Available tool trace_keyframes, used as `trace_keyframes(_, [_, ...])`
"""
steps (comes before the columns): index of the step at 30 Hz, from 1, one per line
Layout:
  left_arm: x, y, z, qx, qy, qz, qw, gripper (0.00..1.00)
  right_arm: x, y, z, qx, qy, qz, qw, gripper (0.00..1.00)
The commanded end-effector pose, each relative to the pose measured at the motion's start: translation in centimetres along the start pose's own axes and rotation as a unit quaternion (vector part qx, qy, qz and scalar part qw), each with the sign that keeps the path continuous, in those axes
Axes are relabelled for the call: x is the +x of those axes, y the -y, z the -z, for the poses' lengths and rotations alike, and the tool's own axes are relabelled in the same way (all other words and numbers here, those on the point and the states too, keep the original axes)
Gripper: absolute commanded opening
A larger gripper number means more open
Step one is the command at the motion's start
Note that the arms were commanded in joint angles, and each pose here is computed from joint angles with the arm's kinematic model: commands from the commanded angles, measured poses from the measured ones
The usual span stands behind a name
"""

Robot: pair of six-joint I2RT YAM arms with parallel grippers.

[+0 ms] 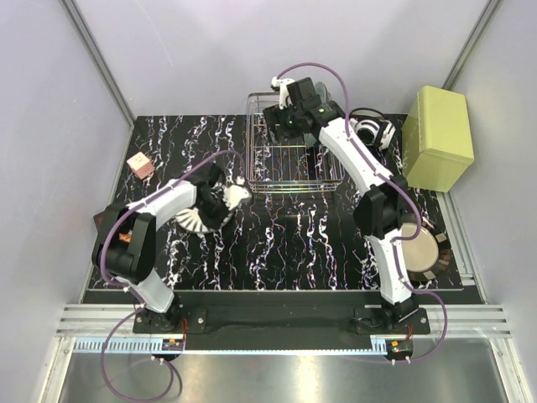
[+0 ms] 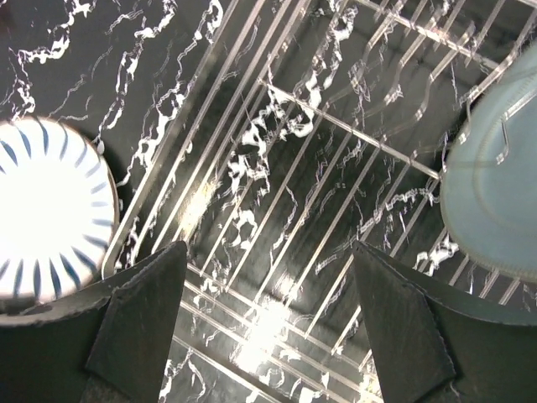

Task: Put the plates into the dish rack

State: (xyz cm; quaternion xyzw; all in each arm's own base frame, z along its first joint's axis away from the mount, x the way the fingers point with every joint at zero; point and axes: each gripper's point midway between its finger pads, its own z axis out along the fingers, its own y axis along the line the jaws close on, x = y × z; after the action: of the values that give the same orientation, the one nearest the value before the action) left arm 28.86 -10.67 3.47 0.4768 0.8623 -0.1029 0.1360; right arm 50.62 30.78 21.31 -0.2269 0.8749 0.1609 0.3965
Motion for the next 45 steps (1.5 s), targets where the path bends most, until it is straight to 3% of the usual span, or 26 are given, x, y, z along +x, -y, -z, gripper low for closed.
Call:
trace_keyframes(1, [-1.3,6.9,1.4,0.089,0.032,-0.019,0.995,0.0,-2.4,1.5,5.6,-0.004,0.033,-0.051,0.998,0.86])
trace_keyframes(6, [-2.3,12.3,2.0,0.131,0.038,-0.053,0.989,0.0,-0.6,2.0,9.4,0.0,0.022,-0.083,0.996,0.87])
trace_keyframes(10, [-2.8,16.1,2.0,0.167,0.036,-0.079,0.982,0.0,5.1,1.5,10.4,-0.002,-0.037,-0.107,0.994,0.87])
trace_keyframes(17, [-6.5,21.8,0.0,0.218,0.038,-0.13,0.966,0.0,11.9,0.8,15.6,0.02,-0.067,-0.155,0.985,0.88])
trace_keyframes(21, [-9.0,23.6,-1.9,0.238,0.031,-0.142,0.96,0.0,16.6,0.9,17.2,0.032,-0.095,-0.18,0.979,0.88])
trace_keyframes(27, [-11.1,24.4,-5.0,0.253,0.015,-0.119,0.96,0.01,19.0,1.5,18.8,0.043,-0.091,-0.185,0.978,0.88])
trace_keyframes(29, [-11.4,24.5,-5.3,0.254,0.015,-0.115,0.96,0.1,19.2,1.9,18.7,0.049,-0.088,-0.181,0.978,0.89])
trace_keyframes(32, [-11.7,24.3,-4.7,0.247,0.021,-0.109,0.963,0.34,20.0,2.2,18.8,0.052,-0.091,-0.19,0.976,0.89])
trace_keyframes(33, [-11.7,24.4,-4.2,0.245,0.025,-0.11,0.963,0.48,20.3,1.9,19.0,0.047,-0.092,-0.195,0.975,0.89])
trace_keyframes(36, [-11.4,24.2,-1.4,0.234,0.033,-0.113,0.965,0.56,21.6,0.7,19.3,0.022,-0.103,-0.22,0.97,0.89])
trace_keyframes(41, [-11.3,21.8,4.4,0.154,0.089,-0.123,0.976,0.6,22.6,-1.7,18.3,-0.04,-0.098,-0.268,0.958,0.89])
trace_keyframes(42, [-11.3,21.3,5.5,0.133,0.111,-0.108,0.979,0.64,23.3,-2.6,17.9,-0.063,-0.111,-0.289,0.949,0.89])
trace_keyframes(43, [-11.3,20.5,6.0,0.115,0.116,-0.045,0.986,0.77,23.3,-2.9,17.7,-0.077,-0.109,-0.302,0.944,0.89])
trace_keyframes(45, [-10.7,18.8,6.3,0.083,0.131,0.036,0.987,0.84,23.2,-4.1,16.7,-0.118,-0.105,-0.335,0.929,0.88])
